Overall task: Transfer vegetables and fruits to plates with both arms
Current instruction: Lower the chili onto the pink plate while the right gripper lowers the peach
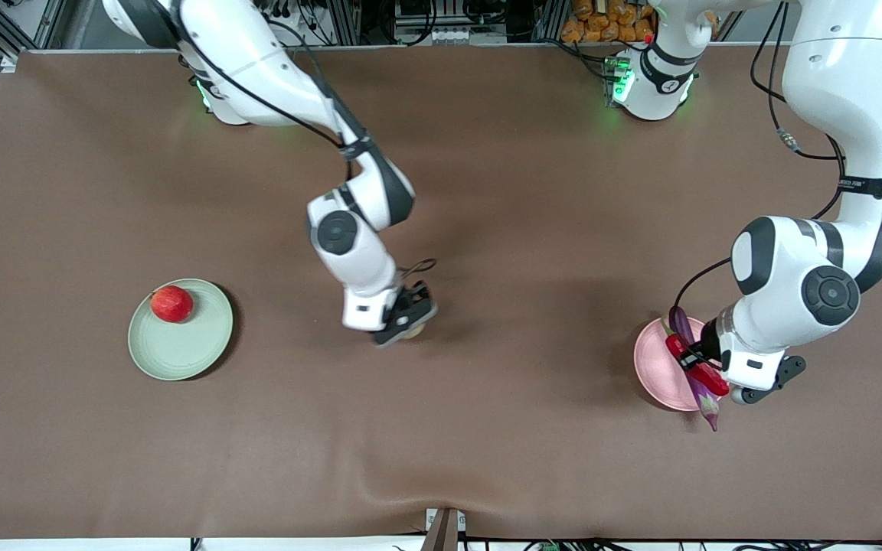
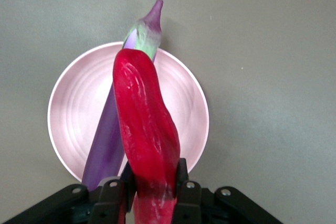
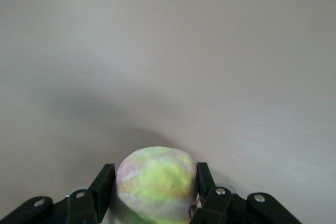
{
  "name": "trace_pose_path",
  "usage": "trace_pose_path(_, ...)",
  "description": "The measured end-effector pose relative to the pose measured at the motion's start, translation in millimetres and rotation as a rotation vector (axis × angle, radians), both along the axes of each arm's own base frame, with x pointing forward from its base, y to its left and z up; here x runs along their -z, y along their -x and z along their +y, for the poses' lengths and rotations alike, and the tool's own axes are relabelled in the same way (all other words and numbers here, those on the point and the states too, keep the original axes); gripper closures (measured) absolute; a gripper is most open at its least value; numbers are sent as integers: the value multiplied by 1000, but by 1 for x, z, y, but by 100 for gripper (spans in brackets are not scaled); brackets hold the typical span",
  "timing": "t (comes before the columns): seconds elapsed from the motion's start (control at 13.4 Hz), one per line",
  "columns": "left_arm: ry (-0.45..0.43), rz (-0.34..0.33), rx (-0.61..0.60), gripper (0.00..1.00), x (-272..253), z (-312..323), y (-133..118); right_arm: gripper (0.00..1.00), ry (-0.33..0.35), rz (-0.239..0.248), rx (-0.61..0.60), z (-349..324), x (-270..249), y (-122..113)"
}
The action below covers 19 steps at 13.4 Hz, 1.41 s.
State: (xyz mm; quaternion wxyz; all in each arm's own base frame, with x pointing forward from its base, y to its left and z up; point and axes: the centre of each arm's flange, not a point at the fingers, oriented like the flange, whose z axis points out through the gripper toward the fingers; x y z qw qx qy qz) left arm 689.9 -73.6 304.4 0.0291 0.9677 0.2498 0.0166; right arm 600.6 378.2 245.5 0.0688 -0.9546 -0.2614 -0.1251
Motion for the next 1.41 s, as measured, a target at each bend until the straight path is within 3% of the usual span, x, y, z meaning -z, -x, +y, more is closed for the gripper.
trace_pose_path(0.15,1,-9,-2,67,-2,4,-4,32,23,-20,68,-72,-45,-6)
trace_pose_path(0.22,1,-11,-1,67,-2,4,-5,32,34,-5,77,-110,-65,-2)
trace_pose_path(0.3,2,-10,-1,67,-2,3,-5,32,49,36,75,-152,-79,4)
trace_pose_path(0.52,2,-6,1,67,1,3,-5,32,65,219,54,-283,-97,14)
trace_pose_path(0.74,2,-6,2,67,2,3,-5,32,78,259,7,-372,-68,13)
trace_pose_path(1.12,2,-5,4,67,2,1,-5,32,113,275,-44,-381,-17,6)
trace_pose_path(1.27,3,0,4,67,5,1,-4,17,103,294,-56,-377,-29,-2)
trace_pose_path(1.41,3,8,6,67,11,1,-4,0,82,343,-71,-378,-54,-13)
